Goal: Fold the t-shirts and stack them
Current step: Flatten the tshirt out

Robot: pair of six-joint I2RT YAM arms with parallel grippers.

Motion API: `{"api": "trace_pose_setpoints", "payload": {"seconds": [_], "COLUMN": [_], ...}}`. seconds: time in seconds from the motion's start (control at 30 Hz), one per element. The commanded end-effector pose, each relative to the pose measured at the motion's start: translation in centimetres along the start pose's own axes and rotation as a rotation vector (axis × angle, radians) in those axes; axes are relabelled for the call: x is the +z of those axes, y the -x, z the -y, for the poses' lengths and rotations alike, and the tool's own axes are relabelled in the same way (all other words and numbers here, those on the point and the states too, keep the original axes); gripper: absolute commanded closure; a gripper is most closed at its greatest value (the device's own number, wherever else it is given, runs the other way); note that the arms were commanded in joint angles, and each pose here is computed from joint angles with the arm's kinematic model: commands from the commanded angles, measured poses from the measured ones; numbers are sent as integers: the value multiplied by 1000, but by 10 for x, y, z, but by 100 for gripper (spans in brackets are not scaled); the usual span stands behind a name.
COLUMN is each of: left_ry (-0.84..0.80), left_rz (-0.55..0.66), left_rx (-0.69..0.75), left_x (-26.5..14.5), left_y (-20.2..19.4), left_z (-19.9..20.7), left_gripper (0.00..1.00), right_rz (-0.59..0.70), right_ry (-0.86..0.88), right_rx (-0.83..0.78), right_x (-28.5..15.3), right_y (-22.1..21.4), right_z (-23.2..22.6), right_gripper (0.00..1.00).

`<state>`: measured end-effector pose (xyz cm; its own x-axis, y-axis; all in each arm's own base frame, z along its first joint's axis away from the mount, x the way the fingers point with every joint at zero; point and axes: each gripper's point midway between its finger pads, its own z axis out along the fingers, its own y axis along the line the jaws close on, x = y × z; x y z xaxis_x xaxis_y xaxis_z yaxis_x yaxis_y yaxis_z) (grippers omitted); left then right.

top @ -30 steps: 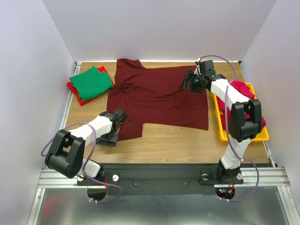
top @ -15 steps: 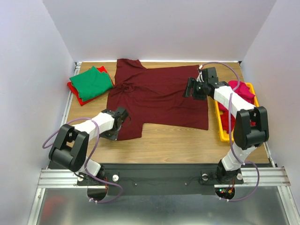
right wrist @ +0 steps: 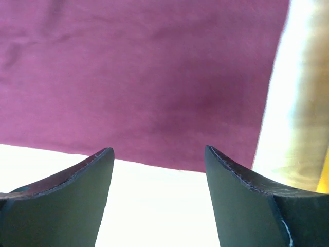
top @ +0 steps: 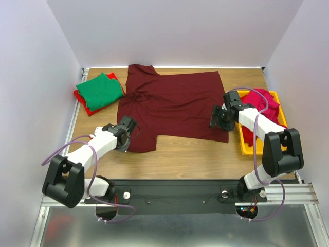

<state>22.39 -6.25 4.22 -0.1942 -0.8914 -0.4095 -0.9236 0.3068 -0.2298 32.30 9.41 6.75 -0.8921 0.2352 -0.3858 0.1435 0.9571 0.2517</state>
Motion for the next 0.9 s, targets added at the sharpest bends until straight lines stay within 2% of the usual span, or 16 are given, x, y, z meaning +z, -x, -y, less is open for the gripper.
{"api": "trace_pose_setpoints", "payload": {"seconds": [0.0, 0.33, 0.63, 0.67, 0.8, 0.87], "left_ry": [-53, -164, -221, -230, -265, -286], "left_rz": [-25, -11, 41, 47, 78, 94], "left_rx": [50, 232, 337, 340, 397, 447], "left_x": [-13, -43, -59, -62, -72, -78], "left_y": [1, 6, 19, 21, 29, 32], "left_z": [1, 22, 26, 29, 40, 44], "left_gripper": [100, 100, 100, 100, 100, 100], "right_rz": [-1, -25, -42, -48, -67, -72], "right_ry": [-134, -218, -214, -216, -227, -238], "right_rx": [81, 211, 232, 232, 223, 217], "right_x": [-3, -5, 7, 8, 12, 11], "right_y": [-12, -35, -34, -35, -42, -46], "right_z": [27, 70, 71, 72, 75, 78], "right_gripper": [24, 24, 27, 28, 50, 55]}}
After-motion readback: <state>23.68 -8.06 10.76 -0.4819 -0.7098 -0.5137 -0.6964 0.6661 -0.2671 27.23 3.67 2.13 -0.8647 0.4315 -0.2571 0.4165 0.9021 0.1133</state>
